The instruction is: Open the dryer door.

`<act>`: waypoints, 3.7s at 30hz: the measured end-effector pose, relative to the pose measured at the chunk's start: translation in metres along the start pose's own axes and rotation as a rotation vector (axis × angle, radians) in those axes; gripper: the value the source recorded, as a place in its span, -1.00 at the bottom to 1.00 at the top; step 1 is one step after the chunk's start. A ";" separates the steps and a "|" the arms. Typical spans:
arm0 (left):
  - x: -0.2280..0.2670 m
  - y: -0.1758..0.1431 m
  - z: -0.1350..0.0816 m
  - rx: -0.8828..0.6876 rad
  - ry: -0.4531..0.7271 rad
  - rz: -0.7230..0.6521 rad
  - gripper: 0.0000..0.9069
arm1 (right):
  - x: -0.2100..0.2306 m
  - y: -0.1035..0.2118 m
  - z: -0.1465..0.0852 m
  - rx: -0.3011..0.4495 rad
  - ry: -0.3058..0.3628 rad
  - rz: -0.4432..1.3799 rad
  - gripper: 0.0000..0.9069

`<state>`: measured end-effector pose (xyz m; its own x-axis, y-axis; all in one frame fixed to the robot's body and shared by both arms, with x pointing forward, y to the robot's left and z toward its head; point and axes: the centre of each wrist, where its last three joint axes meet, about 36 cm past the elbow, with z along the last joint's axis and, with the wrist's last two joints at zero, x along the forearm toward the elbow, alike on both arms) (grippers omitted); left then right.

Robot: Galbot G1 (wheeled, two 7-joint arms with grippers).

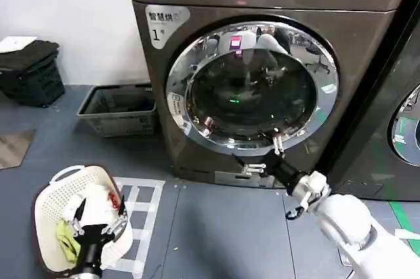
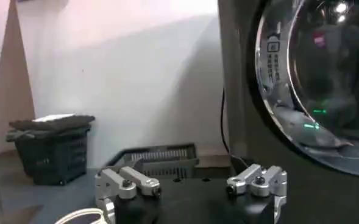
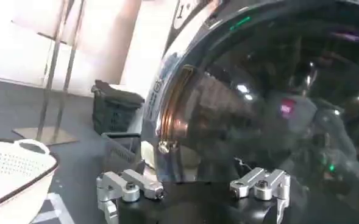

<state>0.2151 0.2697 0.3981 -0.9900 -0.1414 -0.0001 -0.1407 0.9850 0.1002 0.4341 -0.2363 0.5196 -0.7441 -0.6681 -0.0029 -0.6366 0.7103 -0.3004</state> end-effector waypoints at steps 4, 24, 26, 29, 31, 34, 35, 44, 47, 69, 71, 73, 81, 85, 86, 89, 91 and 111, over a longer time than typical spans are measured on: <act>0.000 0.000 0.001 -0.001 0.001 0.000 1.00 | -0.011 0.001 -0.005 -0.007 -0.010 -0.023 1.00; 0.000 -0.002 0.001 0.000 0.001 0.000 1.00 | -0.057 0.007 -0.024 -0.034 -0.037 -0.078 1.00; -0.001 -0.002 0.001 0.000 0.000 0.001 1.00 | -0.060 0.007 -0.025 -0.037 -0.037 -0.080 1.00; -0.001 -0.002 0.001 0.000 0.000 0.001 1.00 | -0.065 0.008 -0.028 -0.047 -0.035 -0.081 1.00; -0.001 -0.002 0.001 0.000 -0.001 0.001 1.00 | -0.067 0.009 -0.029 -0.047 -0.035 -0.082 1.00; -0.001 -0.002 0.002 -0.001 0.000 0.002 1.00 | -0.072 0.009 -0.031 -0.044 -0.033 -0.085 1.00; -0.001 -0.002 0.002 -0.001 0.000 0.002 1.00 | -0.073 0.011 -0.032 -0.045 -0.034 -0.088 1.00; -0.001 -0.002 0.002 -0.002 0.000 0.002 1.00 | -0.081 0.018 -0.035 -0.048 -0.019 -0.089 1.00; -0.001 -0.002 0.002 -0.001 -0.001 0.002 1.00 | -0.082 0.020 -0.035 -0.049 -0.017 -0.090 1.00; -0.001 -0.003 0.002 0.001 -0.004 0.004 1.00 | -0.101 0.025 -0.040 -0.091 -0.007 -0.098 1.00; -0.001 -0.003 0.002 0.001 -0.004 0.004 1.00 | -0.103 0.026 -0.040 -0.092 -0.008 -0.100 1.00; -0.001 -0.003 0.002 0.000 -0.004 0.004 1.00 | -0.105 0.026 -0.040 -0.092 -0.009 -0.103 1.00; -0.001 -0.003 0.002 0.001 -0.005 0.004 1.00 | -0.112 0.026 -0.039 -0.093 -0.007 -0.109 1.00; -0.001 -0.003 0.002 -0.001 -0.007 0.003 1.00 | -0.114 0.028 -0.040 -0.096 -0.009 -0.120 1.00; -0.001 -0.003 0.002 -0.001 -0.007 0.003 1.00 | -0.115 0.028 -0.040 -0.097 -0.009 -0.124 1.00; -0.001 -0.003 0.002 -0.001 -0.009 0.003 1.00 | -0.117 0.030 -0.040 -0.098 -0.007 -0.134 1.00; -0.001 -0.003 0.002 -0.001 -0.009 0.003 1.00 | -0.120 0.030 -0.040 -0.096 -0.007 -0.138 1.00; -0.002 -0.003 0.002 -0.002 -0.010 0.004 1.00 | -0.139 0.028 -0.035 -0.103 0.005 -0.135 1.00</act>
<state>0.2172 0.2673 0.3960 -0.9907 -0.1360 -0.0099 -0.1363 0.9854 0.1018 0.5127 -0.1163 0.5450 -0.6513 -0.7580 0.0358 -0.7480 0.6333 -0.1983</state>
